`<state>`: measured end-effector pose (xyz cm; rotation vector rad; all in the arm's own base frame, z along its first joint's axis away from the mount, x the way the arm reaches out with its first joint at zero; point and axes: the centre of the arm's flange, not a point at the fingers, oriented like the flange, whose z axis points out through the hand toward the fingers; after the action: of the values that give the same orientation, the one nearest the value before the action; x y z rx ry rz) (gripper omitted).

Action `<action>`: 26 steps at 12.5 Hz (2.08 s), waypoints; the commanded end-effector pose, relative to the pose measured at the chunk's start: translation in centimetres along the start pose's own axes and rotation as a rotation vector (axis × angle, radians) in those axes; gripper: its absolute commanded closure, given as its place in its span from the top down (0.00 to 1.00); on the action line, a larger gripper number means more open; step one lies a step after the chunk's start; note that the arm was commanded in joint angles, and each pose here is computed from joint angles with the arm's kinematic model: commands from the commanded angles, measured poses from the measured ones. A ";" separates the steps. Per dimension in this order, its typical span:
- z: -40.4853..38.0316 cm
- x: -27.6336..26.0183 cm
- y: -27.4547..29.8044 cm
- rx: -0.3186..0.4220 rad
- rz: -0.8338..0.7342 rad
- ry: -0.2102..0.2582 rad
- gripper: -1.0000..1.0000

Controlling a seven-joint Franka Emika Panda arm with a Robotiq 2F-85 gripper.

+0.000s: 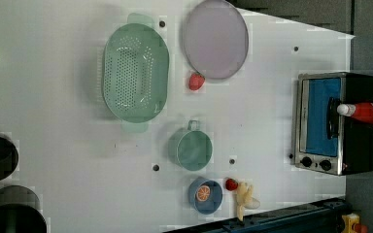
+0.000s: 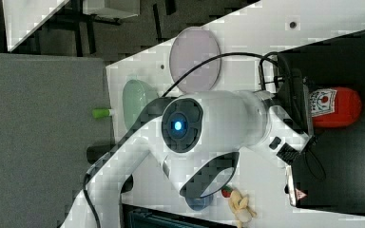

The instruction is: Pick Ketchup from oven and place it on table.

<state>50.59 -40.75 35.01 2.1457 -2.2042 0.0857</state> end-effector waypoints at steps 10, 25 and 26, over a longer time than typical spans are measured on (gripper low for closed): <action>-9.4 -0.5 -2.6 0.078 -0.017 -0.026 0.63; -20.9 -35.4 -9.1 -0.056 -0.688 -0.190 0.63; -18.8 -36.6 -8.8 -0.099 -0.712 -0.176 0.63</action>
<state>60.72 -2.51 52.50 2.8567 -1.3043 -0.2044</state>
